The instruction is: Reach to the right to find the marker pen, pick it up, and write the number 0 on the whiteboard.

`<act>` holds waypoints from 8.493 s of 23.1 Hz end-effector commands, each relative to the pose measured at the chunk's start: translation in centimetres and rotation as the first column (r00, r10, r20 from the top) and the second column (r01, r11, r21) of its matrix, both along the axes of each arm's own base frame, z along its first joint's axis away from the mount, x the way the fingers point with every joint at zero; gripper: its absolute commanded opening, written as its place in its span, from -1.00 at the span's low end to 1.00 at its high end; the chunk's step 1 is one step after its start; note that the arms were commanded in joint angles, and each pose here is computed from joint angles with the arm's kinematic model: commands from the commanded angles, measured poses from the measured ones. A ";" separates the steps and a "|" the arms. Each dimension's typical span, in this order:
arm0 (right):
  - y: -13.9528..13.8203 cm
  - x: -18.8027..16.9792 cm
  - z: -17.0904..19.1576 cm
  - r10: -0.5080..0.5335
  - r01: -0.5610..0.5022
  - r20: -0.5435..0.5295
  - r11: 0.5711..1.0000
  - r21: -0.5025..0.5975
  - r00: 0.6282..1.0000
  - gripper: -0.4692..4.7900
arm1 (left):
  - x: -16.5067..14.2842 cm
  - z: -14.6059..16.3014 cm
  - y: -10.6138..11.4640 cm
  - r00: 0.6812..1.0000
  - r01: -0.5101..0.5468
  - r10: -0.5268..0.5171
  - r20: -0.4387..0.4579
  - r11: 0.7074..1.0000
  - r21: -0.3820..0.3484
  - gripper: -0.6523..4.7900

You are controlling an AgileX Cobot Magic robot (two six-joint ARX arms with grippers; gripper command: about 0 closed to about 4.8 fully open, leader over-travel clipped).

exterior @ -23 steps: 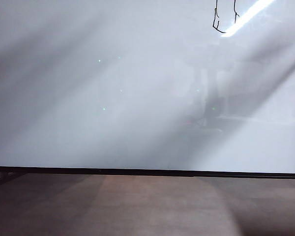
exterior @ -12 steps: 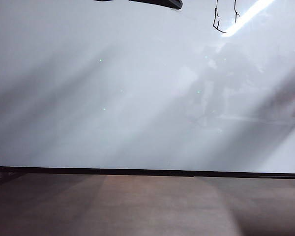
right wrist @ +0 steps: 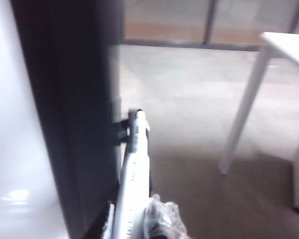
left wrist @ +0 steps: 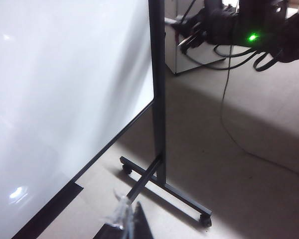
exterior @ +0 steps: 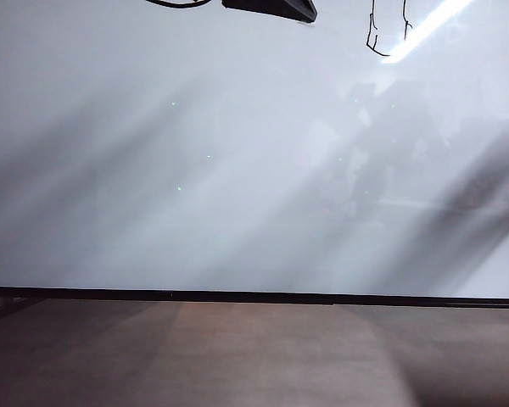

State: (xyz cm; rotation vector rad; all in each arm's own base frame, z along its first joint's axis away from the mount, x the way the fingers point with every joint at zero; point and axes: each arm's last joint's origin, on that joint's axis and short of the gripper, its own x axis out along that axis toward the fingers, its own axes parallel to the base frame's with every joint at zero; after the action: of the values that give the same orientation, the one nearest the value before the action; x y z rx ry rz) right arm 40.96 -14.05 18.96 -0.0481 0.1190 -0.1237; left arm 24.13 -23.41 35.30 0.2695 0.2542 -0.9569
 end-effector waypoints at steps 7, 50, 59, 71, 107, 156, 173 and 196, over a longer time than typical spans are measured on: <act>-0.1 0.8 -2.4 -0.010 0.010 -0.028 1.000 0.000 1.000 -0.84 | -0.1 -0.4 0.2 0.999 -0.002 0.003 -0.033 1.000 0.031 -0.78; -2.3 0.3 4.6 -0.019 0.020 -0.041 1.000 0.023 0.999 -0.84 | -1.1 0.9 1.1 1.000 -0.003 0.003 -0.015 1.000 0.014 -0.78; -2.3 0.9 2.0 0.016 -0.009 -0.114 0.998 0.058 0.993 -0.84 | -1.1 0.8 1.1 1.000 -0.002 0.003 -0.018 1.000 0.020 -0.78; -0.5 2.2 -1.0 0.036 -0.024 -0.185 0.997 0.067 0.982 -0.84 | -1.1 0.6 1.1 0.999 -0.006 0.007 -0.032 0.999 0.032 -0.78; -0.3 1.9 0.9 0.113 -0.106 -0.138 0.993 0.052 0.984 -0.24 | -1.2 0.3 1.2 0.998 -0.001 0.005 -0.058 0.998 0.055 -0.78; 19.3 -30.5 3.3 0.633 -0.635 0.066 0.759 0.145 0.771 -0.84 | -15.4 -16.0 16.0 0.942 -0.334 0.298 -0.154 0.877 -0.346 -0.78; 19.7 -31.1 -4.1 0.673 -0.641 -0.067 0.726 0.250 0.736 -0.82 | -15.5 -20.9 16.1 0.939 -0.321 0.279 -0.200 0.920 -0.226 -0.78; 17.7 -31.8 -2.1 0.549 -0.574 0.174 0.797 0.185 0.818 -0.82 | -14.4 -18.4 23.1 0.627 -0.703 0.778 -0.035 0.546 -0.457 -0.78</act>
State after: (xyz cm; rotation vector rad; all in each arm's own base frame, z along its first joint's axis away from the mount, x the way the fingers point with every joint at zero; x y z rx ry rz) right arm 9.11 4.01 16.65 0.1561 0.0407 0.5262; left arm 9.71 -0.45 16.70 -0.1871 -0.0065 -0.1084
